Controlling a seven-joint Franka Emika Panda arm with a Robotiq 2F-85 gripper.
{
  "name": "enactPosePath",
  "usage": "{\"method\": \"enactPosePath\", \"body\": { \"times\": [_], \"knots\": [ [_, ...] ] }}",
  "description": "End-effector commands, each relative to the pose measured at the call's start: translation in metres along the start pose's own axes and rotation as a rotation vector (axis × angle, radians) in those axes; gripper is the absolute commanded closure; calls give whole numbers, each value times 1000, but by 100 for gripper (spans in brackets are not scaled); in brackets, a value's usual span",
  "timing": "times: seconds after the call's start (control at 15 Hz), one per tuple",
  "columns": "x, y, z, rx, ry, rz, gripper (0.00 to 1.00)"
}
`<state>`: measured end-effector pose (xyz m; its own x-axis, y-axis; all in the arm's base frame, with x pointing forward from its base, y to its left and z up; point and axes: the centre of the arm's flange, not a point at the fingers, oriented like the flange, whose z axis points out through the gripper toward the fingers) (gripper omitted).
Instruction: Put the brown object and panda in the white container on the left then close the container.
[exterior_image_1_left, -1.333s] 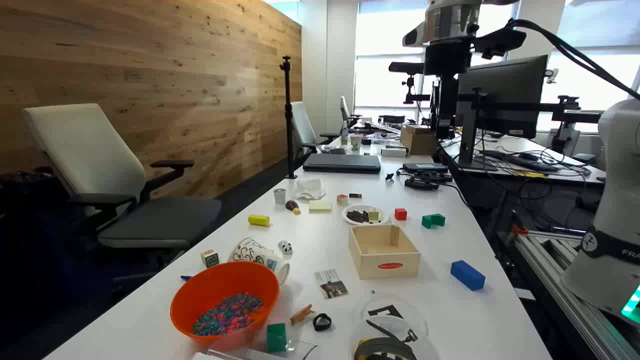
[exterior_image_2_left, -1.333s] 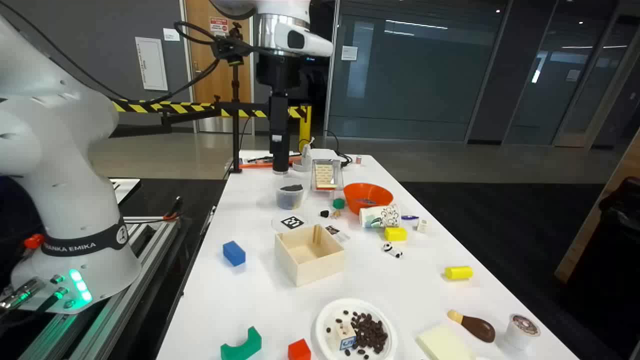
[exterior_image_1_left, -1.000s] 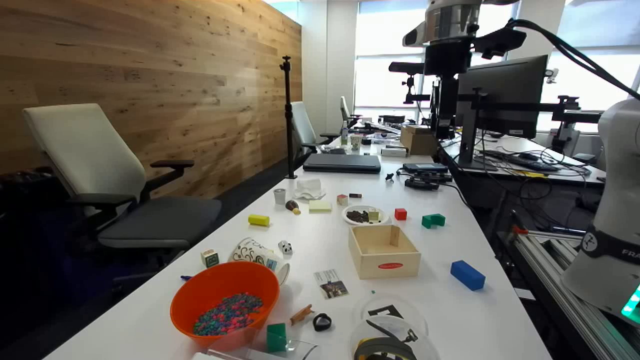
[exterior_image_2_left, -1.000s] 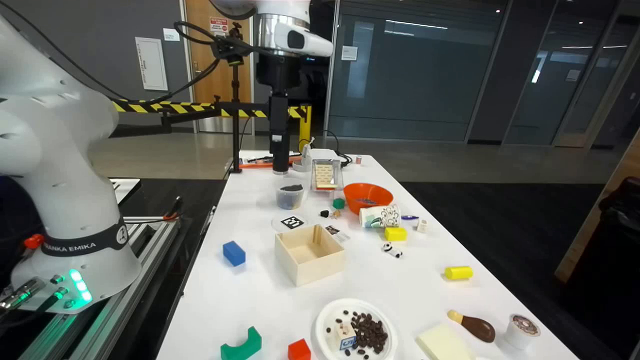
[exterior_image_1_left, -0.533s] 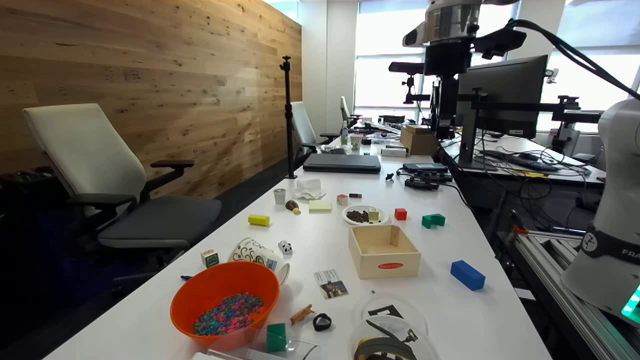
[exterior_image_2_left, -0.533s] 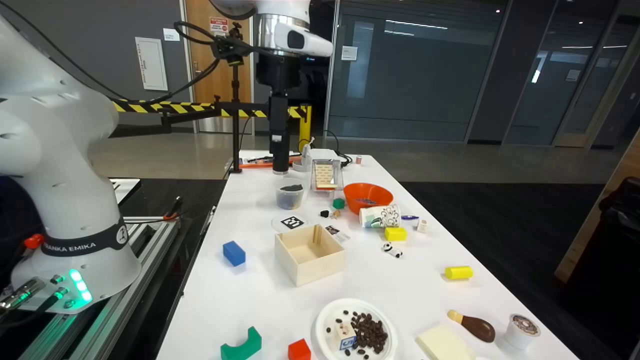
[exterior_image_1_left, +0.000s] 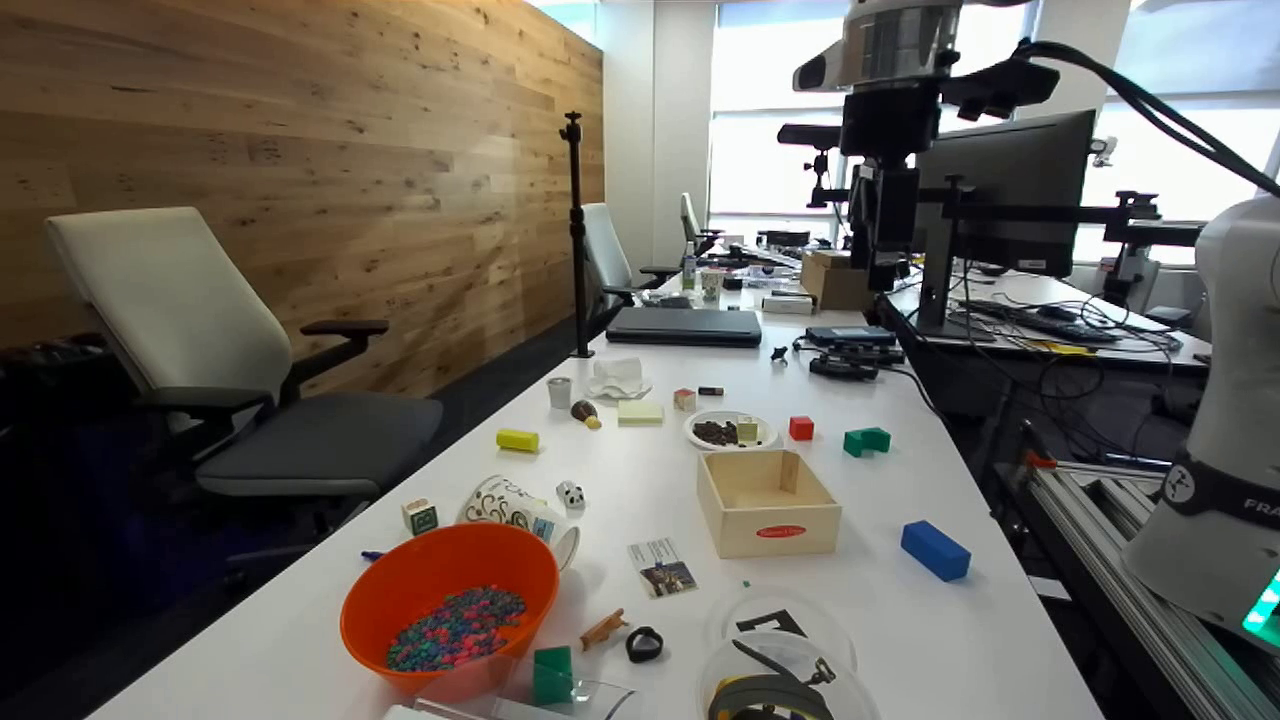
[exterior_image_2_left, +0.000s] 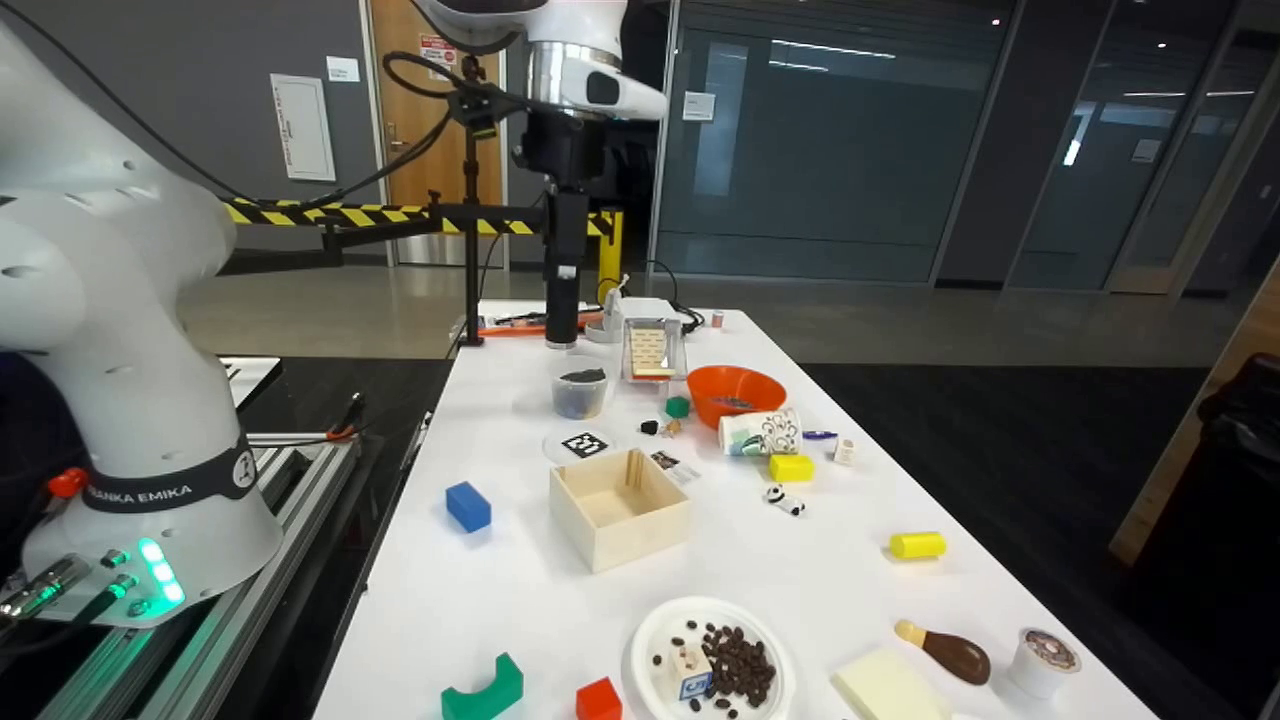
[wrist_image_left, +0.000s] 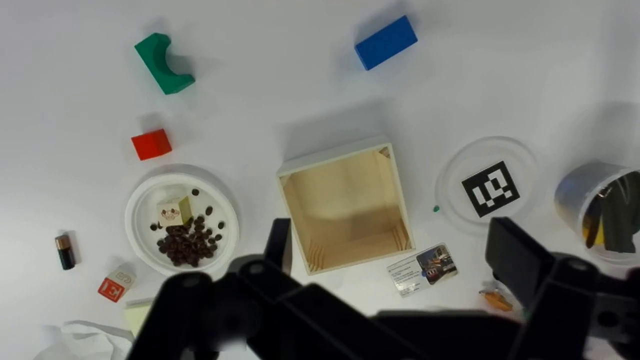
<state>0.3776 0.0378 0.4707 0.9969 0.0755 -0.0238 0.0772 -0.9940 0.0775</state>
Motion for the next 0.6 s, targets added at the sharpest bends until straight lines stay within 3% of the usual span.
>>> {"method": "enactPosePath", "body": {
  "times": [0.0,0.33,0.4,0.47,0.53],
  "knots": [
    [29,-32,-9,-26,32,-67,0],
    [61,-80,-2,-3,89,-136,0],
    [67,-86,3,39,69,-157,0],
    [70,-90,6,99,-3,-194,0],
    [49,-82,4,15,61,-160,0]
  ]
}}
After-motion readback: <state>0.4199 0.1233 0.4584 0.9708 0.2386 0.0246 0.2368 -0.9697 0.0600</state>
